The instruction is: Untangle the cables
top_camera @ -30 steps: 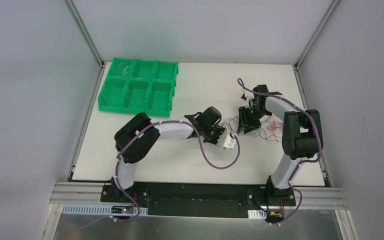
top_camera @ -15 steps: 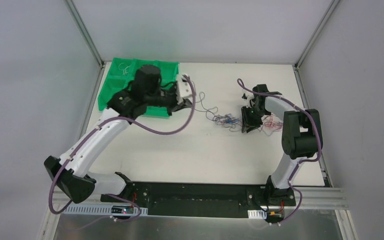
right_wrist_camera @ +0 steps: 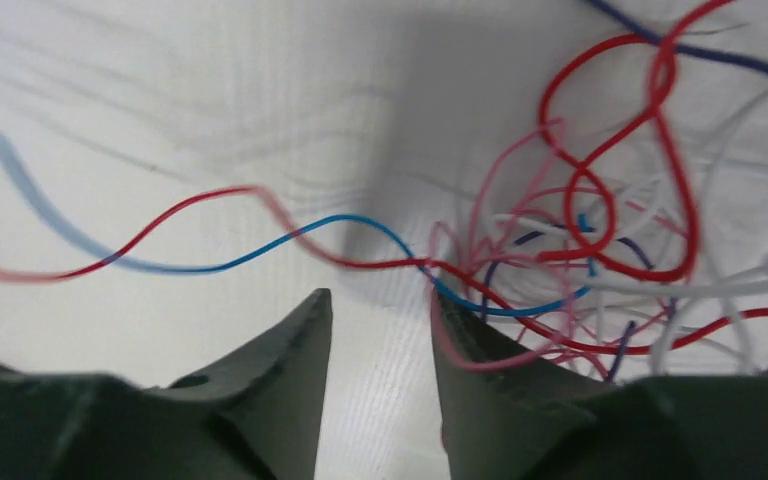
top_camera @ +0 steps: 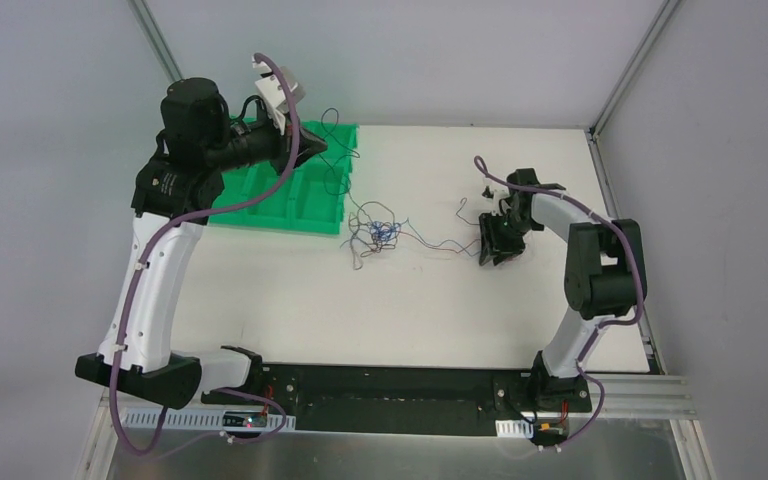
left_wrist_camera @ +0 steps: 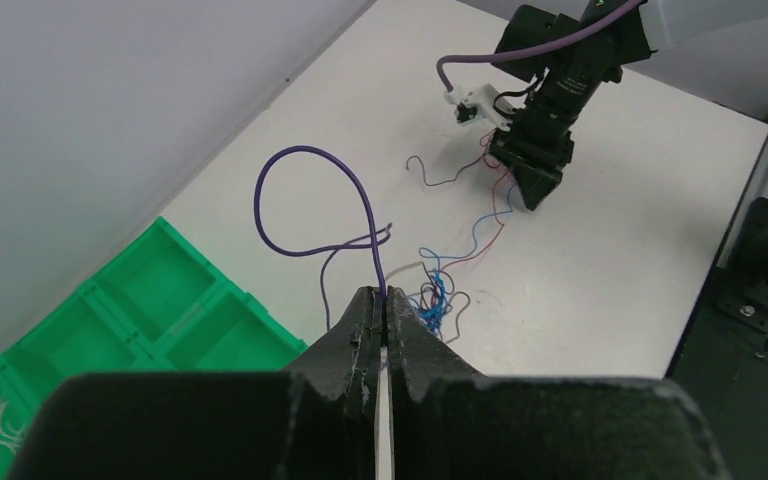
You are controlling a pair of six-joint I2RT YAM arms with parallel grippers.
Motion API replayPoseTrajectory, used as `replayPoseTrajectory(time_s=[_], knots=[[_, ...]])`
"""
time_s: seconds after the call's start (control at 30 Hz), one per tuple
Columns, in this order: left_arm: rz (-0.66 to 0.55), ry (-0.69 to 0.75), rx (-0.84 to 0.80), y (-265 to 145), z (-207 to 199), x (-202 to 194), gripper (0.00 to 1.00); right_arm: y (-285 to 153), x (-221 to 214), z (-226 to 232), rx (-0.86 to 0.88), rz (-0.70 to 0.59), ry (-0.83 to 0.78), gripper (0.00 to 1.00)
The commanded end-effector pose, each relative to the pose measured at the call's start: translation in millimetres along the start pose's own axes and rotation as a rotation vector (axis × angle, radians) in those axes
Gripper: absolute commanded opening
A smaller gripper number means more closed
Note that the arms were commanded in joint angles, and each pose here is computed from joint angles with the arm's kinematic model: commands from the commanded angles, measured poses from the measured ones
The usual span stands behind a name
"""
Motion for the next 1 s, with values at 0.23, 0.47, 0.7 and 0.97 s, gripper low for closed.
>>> replayPoseTrajectory(time_s=[0.23,0.47,0.7,0.97], knots=[[-0.074,-0.261,-0.071,4.6,-14.0,29.5,0.00,-104.1,38.0,106.8,0.423,-0.571,-0.262,0.96],[-0.100,-0.331,-0.094,6.4,-16.4,42.7,0.00,-94.0,62.5,179.7,0.525,-0.642,-0.398,0.99],[-0.114,-0.351,-0.071,5.5,-13.7,49.1,0.00,-59.0,72.4,242.2,0.569,-0.693,-0.559,0.99],[-0.115,-0.401,-0.053,9.8,-9.3,50.2,0.00,-30.8,87.4,274.9,0.562,-0.761,-0.600,0.98]])
Point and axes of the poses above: each gripper's point midway between its finger pads, its own y axis out along the fingers, its own z axis along the line the jaws close on, x = y × z, the point moved 4 cm from there along -y, back along the fingers, and after that the axes turned 2 degrees about -y, right-handed, at the moved point
